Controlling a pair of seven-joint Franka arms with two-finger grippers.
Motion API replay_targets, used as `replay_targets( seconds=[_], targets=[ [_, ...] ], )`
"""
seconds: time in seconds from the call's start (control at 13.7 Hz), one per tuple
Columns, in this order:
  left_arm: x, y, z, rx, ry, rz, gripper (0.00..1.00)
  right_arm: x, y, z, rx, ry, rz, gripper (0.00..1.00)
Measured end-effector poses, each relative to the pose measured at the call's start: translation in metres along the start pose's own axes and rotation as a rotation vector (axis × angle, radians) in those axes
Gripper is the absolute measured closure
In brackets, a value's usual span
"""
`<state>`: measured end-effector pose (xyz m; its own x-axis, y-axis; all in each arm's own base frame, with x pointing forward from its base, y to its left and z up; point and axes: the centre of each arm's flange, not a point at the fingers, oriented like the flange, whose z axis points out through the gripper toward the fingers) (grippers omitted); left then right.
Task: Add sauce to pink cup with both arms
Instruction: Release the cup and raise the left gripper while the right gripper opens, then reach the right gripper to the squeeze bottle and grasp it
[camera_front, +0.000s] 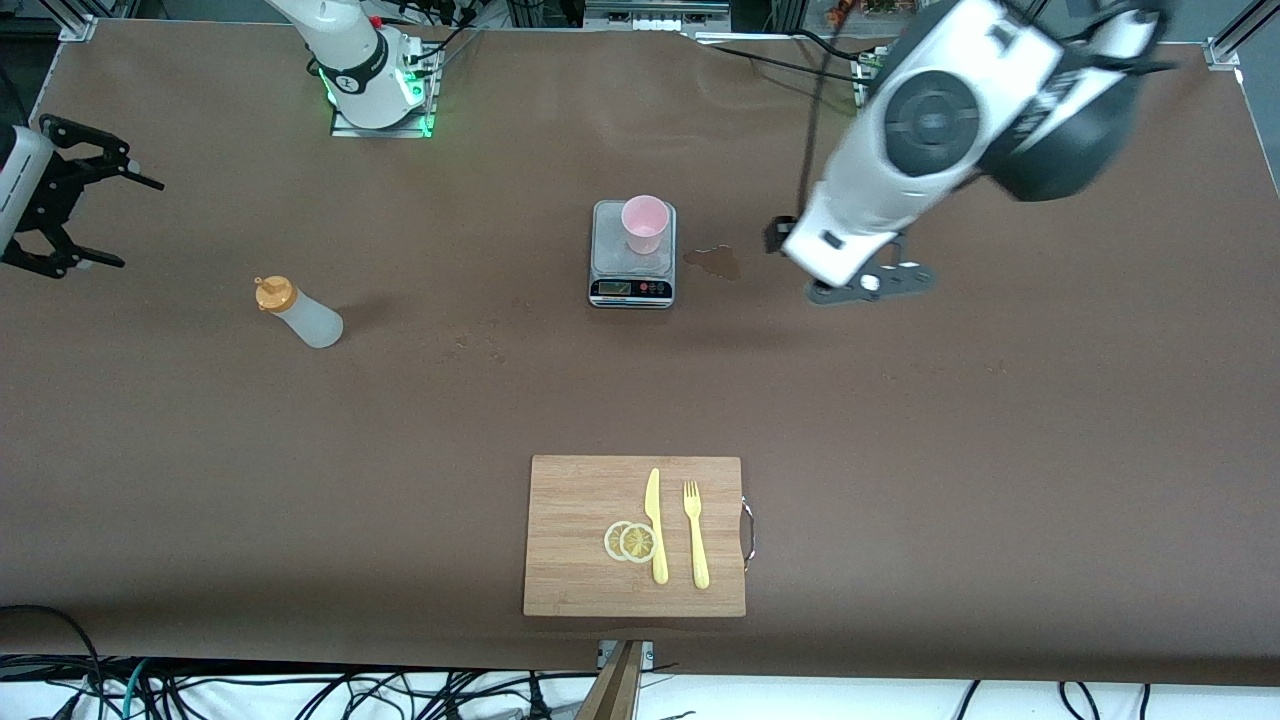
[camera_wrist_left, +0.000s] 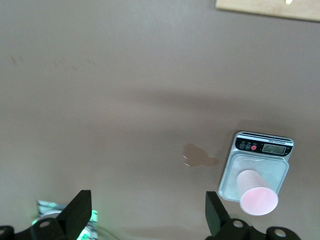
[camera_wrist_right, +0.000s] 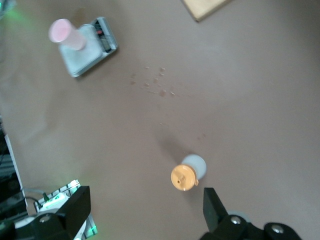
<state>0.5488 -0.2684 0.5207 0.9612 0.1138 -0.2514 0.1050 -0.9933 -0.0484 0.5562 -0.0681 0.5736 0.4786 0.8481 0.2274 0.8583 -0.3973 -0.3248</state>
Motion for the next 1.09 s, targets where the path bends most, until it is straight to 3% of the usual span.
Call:
replay_targets(
  seconds=[0.22,0.44,0.58,0.8,1.09],
  targets=[
    [0.023,-0.079,-0.031,0.016,0.058,0.084,0.00,-0.040,0.038,0.032,0.107,0.077,-0.137,0.00],
    [0.031,-0.163,-0.050,-0.009,0.097,0.157,0.00,-0.083,0.079,0.069,0.166,0.160,-0.270,0.00],
    [0.025,-0.209,-0.057,-0.026,0.162,0.165,0.00,-0.109,0.103,0.098,0.197,0.227,-0.343,0.00],
    [0.006,-0.208,-0.053,0.016,0.208,0.183,0.00,-0.141,0.133,0.146,0.226,0.346,-0.453,0.00],
    [0.003,-0.217,-0.050,0.018,0.212,0.168,0.00,-0.171,0.163,0.212,0.241,0.501,-0.560,0.00]
  ],
)
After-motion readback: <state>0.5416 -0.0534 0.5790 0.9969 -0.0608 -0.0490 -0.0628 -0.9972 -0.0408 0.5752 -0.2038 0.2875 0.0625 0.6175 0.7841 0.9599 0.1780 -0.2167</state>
